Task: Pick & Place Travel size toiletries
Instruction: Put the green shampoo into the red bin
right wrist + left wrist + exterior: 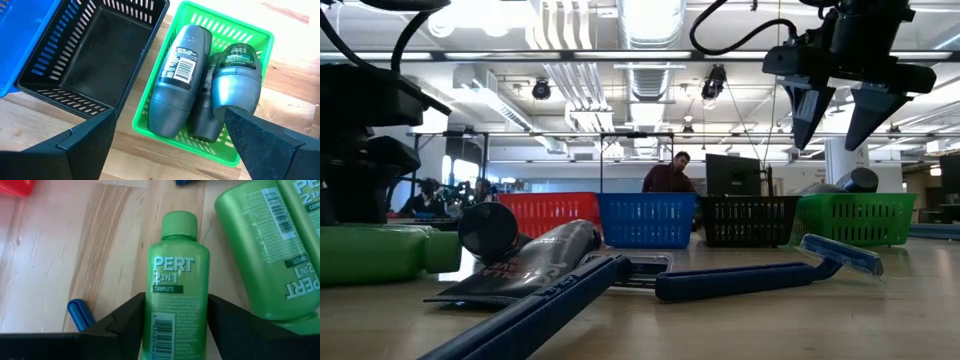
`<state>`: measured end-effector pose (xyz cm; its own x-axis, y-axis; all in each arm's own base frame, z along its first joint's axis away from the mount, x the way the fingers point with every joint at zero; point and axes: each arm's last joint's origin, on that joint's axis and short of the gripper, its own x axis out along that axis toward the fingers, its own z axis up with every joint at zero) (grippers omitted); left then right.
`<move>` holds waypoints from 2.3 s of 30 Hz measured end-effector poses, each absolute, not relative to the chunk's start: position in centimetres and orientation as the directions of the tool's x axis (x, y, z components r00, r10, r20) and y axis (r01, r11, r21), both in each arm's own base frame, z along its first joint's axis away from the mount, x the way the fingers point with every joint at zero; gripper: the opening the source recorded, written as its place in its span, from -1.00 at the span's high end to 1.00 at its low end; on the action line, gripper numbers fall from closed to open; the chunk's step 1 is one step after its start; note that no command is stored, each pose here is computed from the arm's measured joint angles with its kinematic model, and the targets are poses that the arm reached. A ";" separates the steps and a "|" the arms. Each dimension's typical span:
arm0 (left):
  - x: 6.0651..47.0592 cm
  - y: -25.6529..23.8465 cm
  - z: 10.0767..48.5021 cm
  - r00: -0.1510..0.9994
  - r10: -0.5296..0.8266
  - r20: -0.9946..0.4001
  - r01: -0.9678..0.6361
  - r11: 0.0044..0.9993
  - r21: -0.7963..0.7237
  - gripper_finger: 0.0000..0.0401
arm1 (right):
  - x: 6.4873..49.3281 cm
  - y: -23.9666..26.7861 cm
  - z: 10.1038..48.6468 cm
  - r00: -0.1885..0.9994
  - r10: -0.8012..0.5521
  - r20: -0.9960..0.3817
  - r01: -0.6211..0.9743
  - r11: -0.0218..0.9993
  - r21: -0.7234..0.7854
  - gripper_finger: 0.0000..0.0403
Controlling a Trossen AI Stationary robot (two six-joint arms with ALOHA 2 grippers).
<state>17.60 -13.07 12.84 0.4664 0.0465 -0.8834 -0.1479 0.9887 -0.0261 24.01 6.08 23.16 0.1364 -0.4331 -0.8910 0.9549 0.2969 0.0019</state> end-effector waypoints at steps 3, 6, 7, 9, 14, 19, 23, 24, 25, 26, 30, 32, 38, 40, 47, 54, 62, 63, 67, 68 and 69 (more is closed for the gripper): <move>17.7 -13.2 13.1 0.458 0.025 -0.889 -0.151 0.987 -0.049 0.03 | 24.1 6.1 23.2 0.140 -0.432 -0.891 0.955 0.297 0.006 -0.83; 18.1 -13.4 13.8 0.453 0.013 -0.891 -0.155 0.986 -0.064 0.18 | 24.1 6.1 23.4 0.143 -0.431 -0.891 0.955 0.297 0.010 -0.83; 18.3 -13.5 14.1 0.450 0.001 -0.893 -0.161 0.984 -0.080 0.24 | 24.1 6.1 23.4 0.144 -0.430 -0.891 0.955 0.297 0.011 -0.83; 18.7 -13.4 15.0 0.453 0.000 -0.892 -0.202 0.974 -0.103 0.33 | 24.1 6.1 23.4 0.144 -0.430 -0.891 0.955 0.297 0.011 -0.83; 19.8 -12.1 18.1 0.532 0.074 -0.844 -0.386 0.908 -0.164 0.37 | 24.1 6.1 23.4 0.145 -0.431 -0.891 0.959 0.284 0.018 -0.83; 21.0 -8.6 20.9 0.622 0.196 -0.758 -0.683 0.611 -0.401 0.32 | 24.1 6.1 23.4 0.145 -0.433 -0.889 0.966 0.257 0.032 -0.83; 22.0 -4.9 20.7 0.619 0.312 -0.721 -0.785 0.291 -0.547 0.31 | 24.1 6.0 23.4 0.151 -0.452 -0.879 0.967 0.251 0.037 -0.83; 22.3 -4.0 20.6 0.620 0.333 -0.711 -0.784 0.254 -0.566 0.31 | 24.1 6.0 23.4 0.151 -0.453 -0.879 0.968 0.249 0.038 -0.83; 22.7 -3.3 20.5 0.622 0.351 -0.699 -0.782 0.233 -0.579 0.31 | 24.1 6.0 23.4 0.151 -0.453 -0.879 0.968 0.248 0.039 -0.83; 23.1 -2.5 20.4 0.625 0.365 -0.690 -0.778 0.223 -0.587 0.31 | 24.1 6.1 23.4 0.151 -0.453 -0.879 0.968 0.247 0.040 -0.83; 24.6 -0.4 19.9 0.638 0.367 -0.677 -0.767 0.223 -0.601 0.30 | 24.1 6.1 23.4 0.153 -0.453 -0.878 0.968 0.248 0.041 -0.83; 24.9 0.1 19.4 0.623 0.350 -0.699 -0.780 0.220 -0.585 0.28 | 24.1 6.1 23.4 0.153 -0.454 -0.878 0.967 0.250 0.040 -0.83; 25.3 0.1 18.4 0.596 0.306 -0.742 -0.803 0.204 -0.560 0.07 | 24.1 6.2 23.4 0.155 -0.454 -0.878 0.965 0.260 0.036 -0.83; 25.3 0.1 18.4 0.598 0.309 -0.739 -0.801 0.197 -0.566 -0.03 | 24.1 6.2 23.4 0.155 -0.454 -0.877 0.964 0.262 0.035 -0.83; 24.7 -0.1 20.2 0.668 0.254 -0.700 -0.737 0.356 -0.575 -0.24 | 24.1 6.2 23.4 0.155 -0.456 -0.876 0.958 0.286 0.020 -0.83; 22.2 -5.3 22.7 0.643 -0.407 -0.648 -0.105 0.792 -0.601 -0.23 | 24.1 6.2 23.4 0.153 -0.455 -0.877 0.951 0.309 0.006 -0.83; 20.2 -10.6 19.9 0.523 -0.219 -0.824 -0.197 0.909 -0.367 -0.23 | 24.0 6.2 23.4 0.152 -0.455 -0.877 0.950 0.313 0.002 -0.83; 20.3 -11.1 19.5 0.511 -0.204 -0.835 -0.227 0.905 -0.360 -0.23 | 24.0 6.2 23.4 0.152 -0.455 -0.877 0.949 0.314 0.001 -0.83; 21.0 -12.9 17.9 0.449 -0.179 -0.876 -0.296 0.895 -0.334 -0.24 | 24.0 6.2 23.4 0.151 -0.455 -0.877 0.946 0.325 -0.006 -0.83; 21.2 -13.2 17.5 0.434 -0.172 -0.884 -0.306 0.895 -0.324 -0.24 | 24.0 6.2 23.4 0.150 -0.455 -0.878 0.945 0.328 -0.009 -0.83; 21.5 -13.5 17.2 0.422 -0.169 -0.891 -0.309 0.897 -0.317 -0.24 | 24.0 6.2 23.4 0.150 -0.455 -0.878 0.944 0.331 -0.010 -0.83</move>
